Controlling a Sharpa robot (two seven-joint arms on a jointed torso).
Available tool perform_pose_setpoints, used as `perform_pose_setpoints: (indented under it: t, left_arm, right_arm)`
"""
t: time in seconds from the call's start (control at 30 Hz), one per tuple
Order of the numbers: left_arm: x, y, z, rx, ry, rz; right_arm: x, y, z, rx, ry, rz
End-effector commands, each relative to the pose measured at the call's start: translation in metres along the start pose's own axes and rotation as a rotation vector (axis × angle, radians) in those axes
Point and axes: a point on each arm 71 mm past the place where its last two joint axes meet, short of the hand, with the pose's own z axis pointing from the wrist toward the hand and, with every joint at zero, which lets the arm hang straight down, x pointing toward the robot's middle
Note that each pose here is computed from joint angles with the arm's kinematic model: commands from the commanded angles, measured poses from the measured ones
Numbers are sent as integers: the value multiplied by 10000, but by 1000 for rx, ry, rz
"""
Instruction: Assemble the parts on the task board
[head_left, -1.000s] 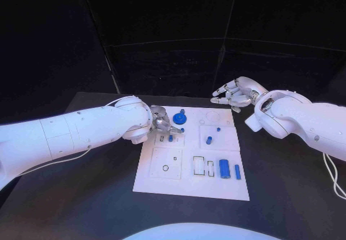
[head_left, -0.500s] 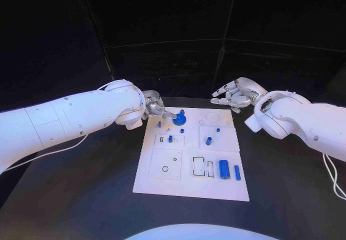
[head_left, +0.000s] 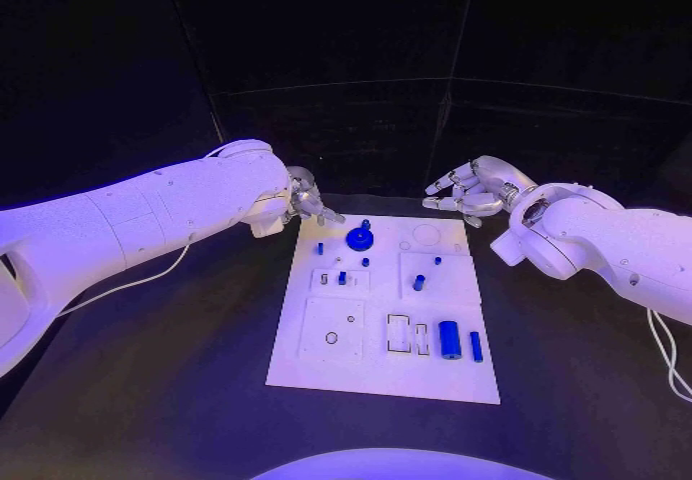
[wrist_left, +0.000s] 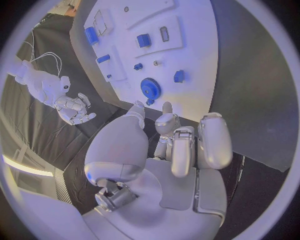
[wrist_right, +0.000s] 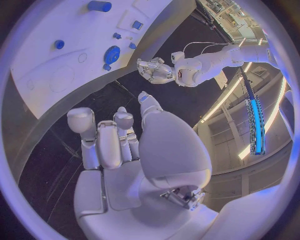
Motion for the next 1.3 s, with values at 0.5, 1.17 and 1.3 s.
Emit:
perform_pose_setpoints:
  t: [0.5, 1.17, 1.3]
  left_arm:
    - [53, 88, 173, -79, 79, 104]
    - [169, 97, 242, -97, 132, 130]
    - [184, 100, 246, -100, 138, 131]
  right_arm:
    - [14, 33, 13, -16, 9, 3]
    - [35, 57, 30, -24, 8, 4]
    - [34, 58, 32, -24, 5, 5]
